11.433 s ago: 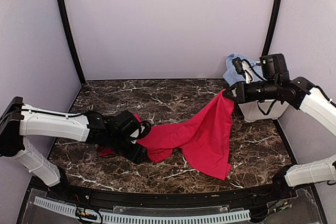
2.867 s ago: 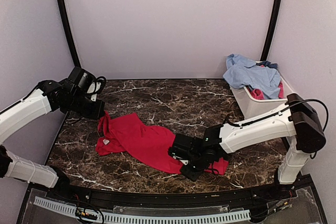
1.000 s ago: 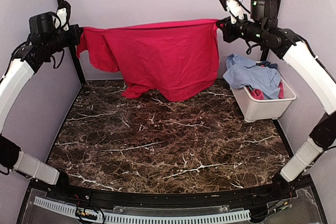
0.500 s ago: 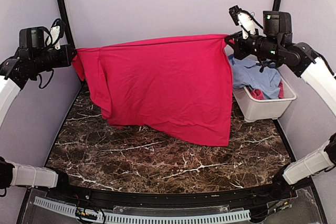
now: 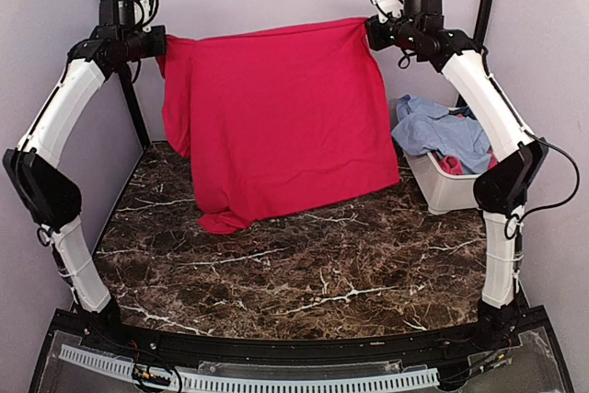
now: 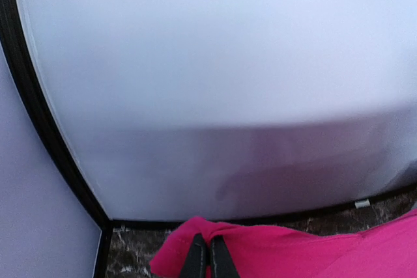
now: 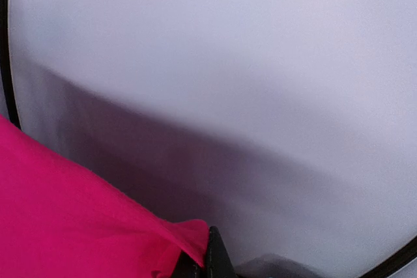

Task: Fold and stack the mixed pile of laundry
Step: Flatten out the crumpled T-shirt at the center of the board.

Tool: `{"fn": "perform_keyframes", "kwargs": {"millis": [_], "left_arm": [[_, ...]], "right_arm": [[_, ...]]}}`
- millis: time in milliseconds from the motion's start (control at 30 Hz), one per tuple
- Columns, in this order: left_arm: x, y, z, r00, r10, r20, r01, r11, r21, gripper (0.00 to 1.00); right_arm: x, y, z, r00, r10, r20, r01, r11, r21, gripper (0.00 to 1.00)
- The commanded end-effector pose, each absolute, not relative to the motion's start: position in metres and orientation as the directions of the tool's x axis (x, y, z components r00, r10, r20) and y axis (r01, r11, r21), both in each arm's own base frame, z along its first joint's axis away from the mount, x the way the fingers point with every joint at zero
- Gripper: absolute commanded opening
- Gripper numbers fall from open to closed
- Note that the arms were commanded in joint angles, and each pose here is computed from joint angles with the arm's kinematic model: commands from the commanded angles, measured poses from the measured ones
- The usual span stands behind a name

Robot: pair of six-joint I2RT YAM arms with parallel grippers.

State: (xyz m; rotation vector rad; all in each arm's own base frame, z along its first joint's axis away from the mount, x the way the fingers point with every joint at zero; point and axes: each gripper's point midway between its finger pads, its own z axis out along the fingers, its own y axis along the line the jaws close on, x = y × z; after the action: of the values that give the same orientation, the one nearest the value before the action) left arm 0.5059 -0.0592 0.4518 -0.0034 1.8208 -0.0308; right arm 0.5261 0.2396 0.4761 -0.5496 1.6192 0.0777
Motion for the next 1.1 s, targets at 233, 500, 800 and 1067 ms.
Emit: {"fn": "perform_keyframes", "kwargs": {"millis": [233, 500, 800, 1067], "left_arm": [[0.449, -0.043, 0.595, 0.175, 0.008, -0.985, 0.031, 0.999, 0.014, 0.02], [0.380, -0.073, 0.388, -0.222, -0.067, -0.973, 0.209, 0.971, -0.115, 0.05], [0.305, -0.123, 0.203, -0.678, 0.020, -0.735, 0.196, 0.968, -0.155, 0.00], [0.305, -0.117, 0.175, -0.754, -0.111, -0.648, 0.024, 0.980, -0.197, 0.40]], "right_arm": [[0.438, 0.214, 0.604, 0.333, -0.193, -0.923, -0.431, 0.839, -0.331, 0.00], [0.396, 0.245, 0.395, -0.031, -0.258, -0.966, -0.677, 0.716, -0.170, 0.00], [0.320, 0.245, 0.217, -0.403, -0.387, -0.829, -0.711, 0.703, 0.017, 0.00], [0.317, 0.219, 0.183, -0.550, -0.370, -0.749, -0.575, 0.818, 0.018, 0.00]]}}
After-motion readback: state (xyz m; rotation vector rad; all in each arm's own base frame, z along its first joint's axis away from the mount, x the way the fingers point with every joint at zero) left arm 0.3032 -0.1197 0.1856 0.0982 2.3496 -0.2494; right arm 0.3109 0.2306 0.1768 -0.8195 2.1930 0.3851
